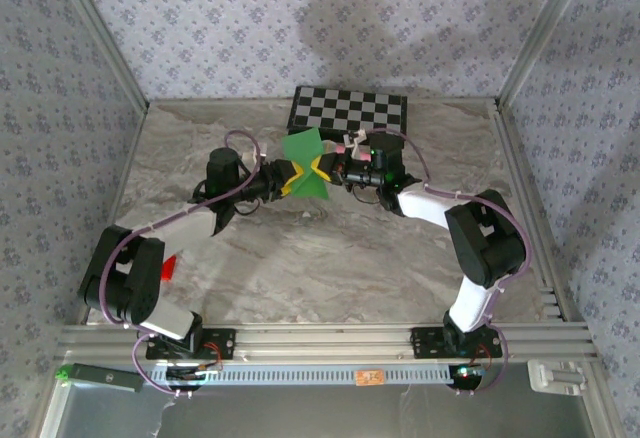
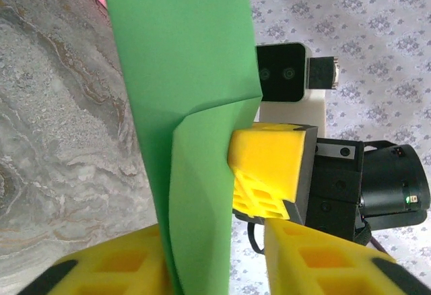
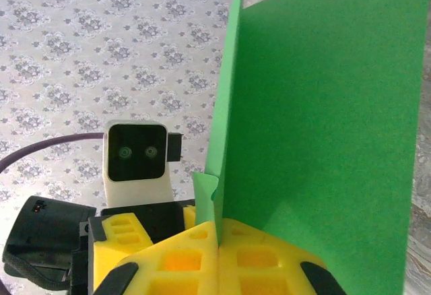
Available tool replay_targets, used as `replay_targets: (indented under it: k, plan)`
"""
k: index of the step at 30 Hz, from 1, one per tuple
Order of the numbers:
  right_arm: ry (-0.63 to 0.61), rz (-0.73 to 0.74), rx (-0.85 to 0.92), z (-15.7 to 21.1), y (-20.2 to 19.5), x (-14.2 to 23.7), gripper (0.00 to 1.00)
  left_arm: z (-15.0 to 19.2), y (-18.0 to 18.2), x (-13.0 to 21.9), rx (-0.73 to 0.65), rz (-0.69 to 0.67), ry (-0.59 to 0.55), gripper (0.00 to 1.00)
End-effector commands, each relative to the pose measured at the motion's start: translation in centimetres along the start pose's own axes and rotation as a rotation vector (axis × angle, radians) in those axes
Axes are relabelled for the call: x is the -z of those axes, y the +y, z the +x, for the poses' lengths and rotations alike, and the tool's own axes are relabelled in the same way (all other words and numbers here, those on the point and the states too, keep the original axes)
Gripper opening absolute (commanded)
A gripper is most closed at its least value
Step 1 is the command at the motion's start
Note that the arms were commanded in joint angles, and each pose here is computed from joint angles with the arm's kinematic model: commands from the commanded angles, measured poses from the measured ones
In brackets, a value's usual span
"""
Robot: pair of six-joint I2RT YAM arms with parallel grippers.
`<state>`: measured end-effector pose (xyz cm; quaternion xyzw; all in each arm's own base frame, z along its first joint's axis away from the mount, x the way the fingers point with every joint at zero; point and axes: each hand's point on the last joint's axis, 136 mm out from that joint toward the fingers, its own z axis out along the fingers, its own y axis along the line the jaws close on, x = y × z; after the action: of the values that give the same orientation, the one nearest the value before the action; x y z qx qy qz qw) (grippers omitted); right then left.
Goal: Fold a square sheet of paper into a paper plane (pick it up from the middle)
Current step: Turn over the paper at the center of the table.
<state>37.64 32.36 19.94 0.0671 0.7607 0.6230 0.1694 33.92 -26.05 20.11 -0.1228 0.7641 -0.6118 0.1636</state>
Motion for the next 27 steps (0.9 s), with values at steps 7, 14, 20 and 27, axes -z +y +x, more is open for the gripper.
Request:
replay_targets:
  k: [7, 14, 20, 27]
  plan:
    - [0.004, 0.039, -0.010, 0.2, -1.2, 0.5, 0.16, -0.2, 0.0, -0.2, -0.037, -0.003, 0.003, 0.14]
    - [-0.080, 0.242, 0.037, -1.0, -4.3, 3.9, 0.47, -0.3, 3.0, 0.8, -0.111, -0.226, 0.011, 0.07]
    - [-0.203, 0.473, 0.122, -2.6, -5.9, 8.9, 0.62, -0.1, 7.1, 5.3, -0.423, -0.843, 0.044, 0.07]
    - [-0.341, 0.678, 0.170, -3.8, -6.7, 13.8, 0.67, -2.6, 8.8, 8.7, -0.675, -1.328, 0.026, 0.06]
